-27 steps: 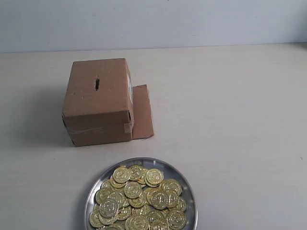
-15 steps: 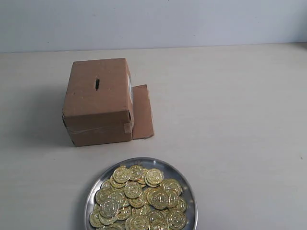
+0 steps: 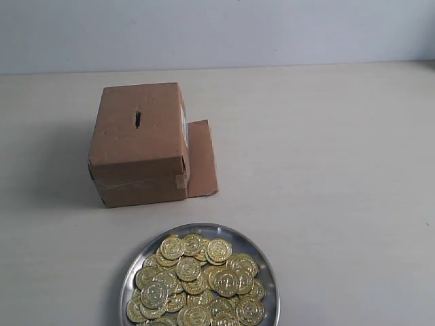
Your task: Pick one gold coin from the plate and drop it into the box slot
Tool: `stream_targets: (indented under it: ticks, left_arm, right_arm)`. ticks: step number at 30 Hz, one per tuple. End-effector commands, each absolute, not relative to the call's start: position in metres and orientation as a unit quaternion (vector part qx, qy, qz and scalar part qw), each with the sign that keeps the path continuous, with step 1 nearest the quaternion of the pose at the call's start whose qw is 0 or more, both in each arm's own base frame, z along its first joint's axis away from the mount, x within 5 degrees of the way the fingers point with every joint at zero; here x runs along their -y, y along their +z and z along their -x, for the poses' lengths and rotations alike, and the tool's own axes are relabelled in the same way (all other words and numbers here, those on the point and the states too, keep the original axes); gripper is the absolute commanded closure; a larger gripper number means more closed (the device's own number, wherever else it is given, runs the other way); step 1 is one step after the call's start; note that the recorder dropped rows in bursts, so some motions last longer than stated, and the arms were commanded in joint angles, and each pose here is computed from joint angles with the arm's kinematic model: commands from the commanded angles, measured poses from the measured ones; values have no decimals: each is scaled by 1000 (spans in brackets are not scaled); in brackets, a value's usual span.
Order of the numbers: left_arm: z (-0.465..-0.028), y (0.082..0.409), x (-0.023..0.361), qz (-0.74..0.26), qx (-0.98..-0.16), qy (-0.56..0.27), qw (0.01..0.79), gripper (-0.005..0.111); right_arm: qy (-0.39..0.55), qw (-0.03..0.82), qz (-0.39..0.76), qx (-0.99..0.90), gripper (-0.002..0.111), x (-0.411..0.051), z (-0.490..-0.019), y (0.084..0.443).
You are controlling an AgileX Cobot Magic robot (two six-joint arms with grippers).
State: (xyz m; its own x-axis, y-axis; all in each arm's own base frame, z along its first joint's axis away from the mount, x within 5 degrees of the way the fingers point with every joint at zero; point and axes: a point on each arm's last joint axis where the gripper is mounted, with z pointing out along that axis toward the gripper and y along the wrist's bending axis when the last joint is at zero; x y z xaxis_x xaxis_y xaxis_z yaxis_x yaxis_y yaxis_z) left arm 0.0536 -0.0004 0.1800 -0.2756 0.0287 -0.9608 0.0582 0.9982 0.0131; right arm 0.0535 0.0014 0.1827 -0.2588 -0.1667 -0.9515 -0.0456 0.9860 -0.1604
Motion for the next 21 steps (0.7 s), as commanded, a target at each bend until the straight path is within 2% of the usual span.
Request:
stream_targets:
  ticks: [1,21]
  left_arm:
    - [-53,182,1,-28,-793,-18,608,107]
    - [-54,182,1,-30,-793,-14,609,107]
  right_arm:
    - [-51,606,69,-790,108,-2,-53,182]
    - [-51,606,69,-790,108,-2,-53,182]
